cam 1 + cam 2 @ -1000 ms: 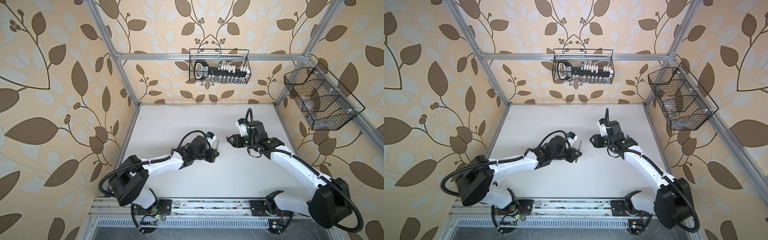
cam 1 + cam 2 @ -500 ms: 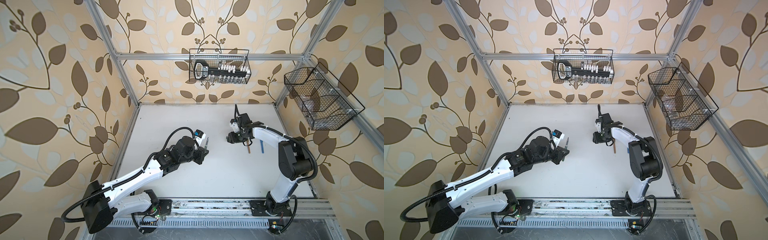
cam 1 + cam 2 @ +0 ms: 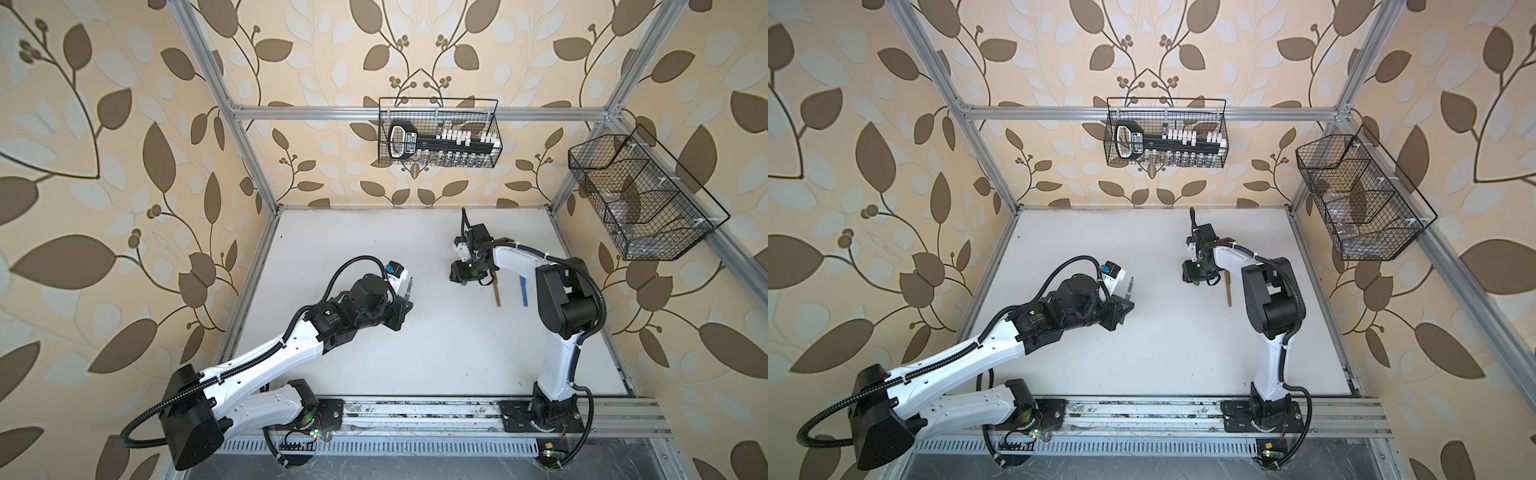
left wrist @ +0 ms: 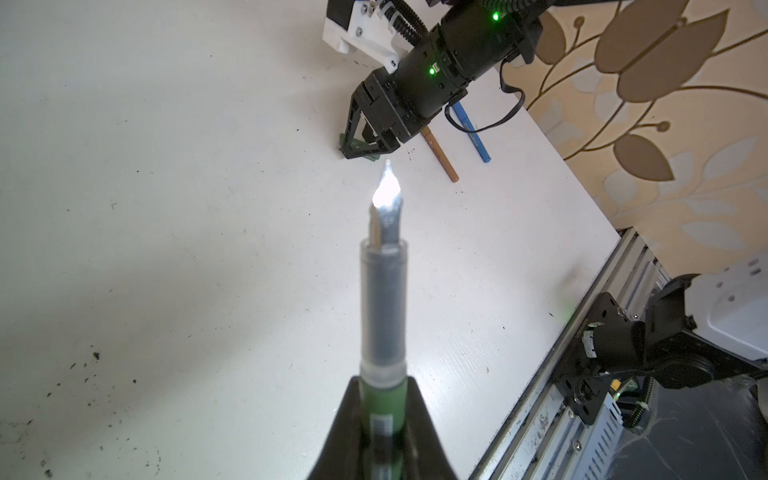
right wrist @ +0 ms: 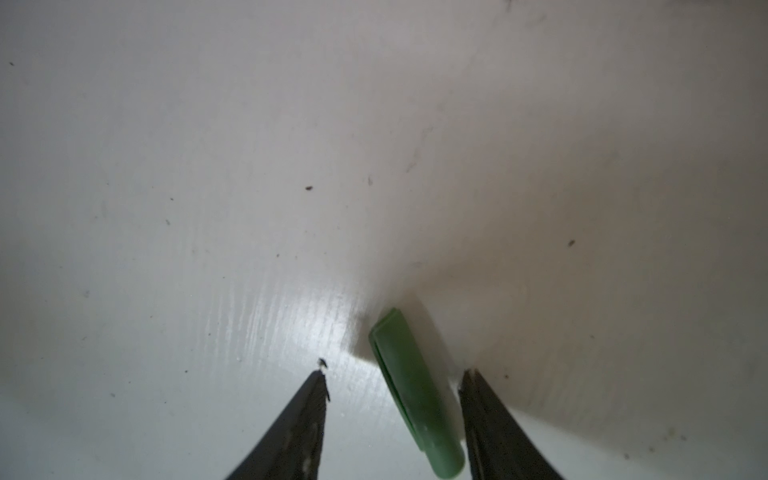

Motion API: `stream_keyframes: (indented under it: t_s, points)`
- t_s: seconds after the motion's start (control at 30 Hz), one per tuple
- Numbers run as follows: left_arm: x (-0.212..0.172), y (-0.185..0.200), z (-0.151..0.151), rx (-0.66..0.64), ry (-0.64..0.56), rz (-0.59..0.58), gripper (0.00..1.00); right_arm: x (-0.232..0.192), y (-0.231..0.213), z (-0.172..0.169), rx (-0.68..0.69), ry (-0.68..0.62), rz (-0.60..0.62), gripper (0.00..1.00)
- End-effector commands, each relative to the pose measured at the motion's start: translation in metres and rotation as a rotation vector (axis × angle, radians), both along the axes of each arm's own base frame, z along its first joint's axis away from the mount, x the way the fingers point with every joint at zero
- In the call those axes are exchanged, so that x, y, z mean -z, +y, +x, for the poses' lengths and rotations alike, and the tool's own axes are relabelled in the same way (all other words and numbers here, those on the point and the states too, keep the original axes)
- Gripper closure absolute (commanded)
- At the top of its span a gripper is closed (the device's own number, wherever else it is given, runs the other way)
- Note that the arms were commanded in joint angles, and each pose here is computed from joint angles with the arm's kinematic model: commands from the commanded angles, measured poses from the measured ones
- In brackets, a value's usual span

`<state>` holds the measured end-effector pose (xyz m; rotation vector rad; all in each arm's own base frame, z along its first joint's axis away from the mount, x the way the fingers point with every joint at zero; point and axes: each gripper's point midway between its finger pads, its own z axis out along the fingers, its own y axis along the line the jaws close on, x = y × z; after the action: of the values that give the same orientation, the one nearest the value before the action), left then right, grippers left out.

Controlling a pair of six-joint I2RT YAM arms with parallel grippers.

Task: Insert the pens into the pen caps
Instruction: 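Lower the right gripper and grasp the green cap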

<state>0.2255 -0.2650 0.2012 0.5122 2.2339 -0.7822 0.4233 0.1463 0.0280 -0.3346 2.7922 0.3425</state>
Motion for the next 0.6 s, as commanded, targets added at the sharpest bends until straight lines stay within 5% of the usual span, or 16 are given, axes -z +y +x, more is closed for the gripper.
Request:
stream_keyframes:
  t_s: [0.0, 0.37, 0.57]
  points:
    - [-0.009, 0.0, 0.001, 0.007, -0.043, -0.002, 0.86, 0.011, 0.013, 0.0, -0.045, 0.027, 0.037, 0.47]
    - [-0.005, -0.001, 0.0, 0.009, -0.038, -0.001, 0.85, 0.01, 0.056, -0.034, -0.182, 0.084, 0.097, 0.47]
    - [-0.006, 0.001, -0.001, 0.006, -0.043, -0.002, 0.86, 0.003, 0.056, -0.046, -0.134, 0.089, 0.111, 0.49]
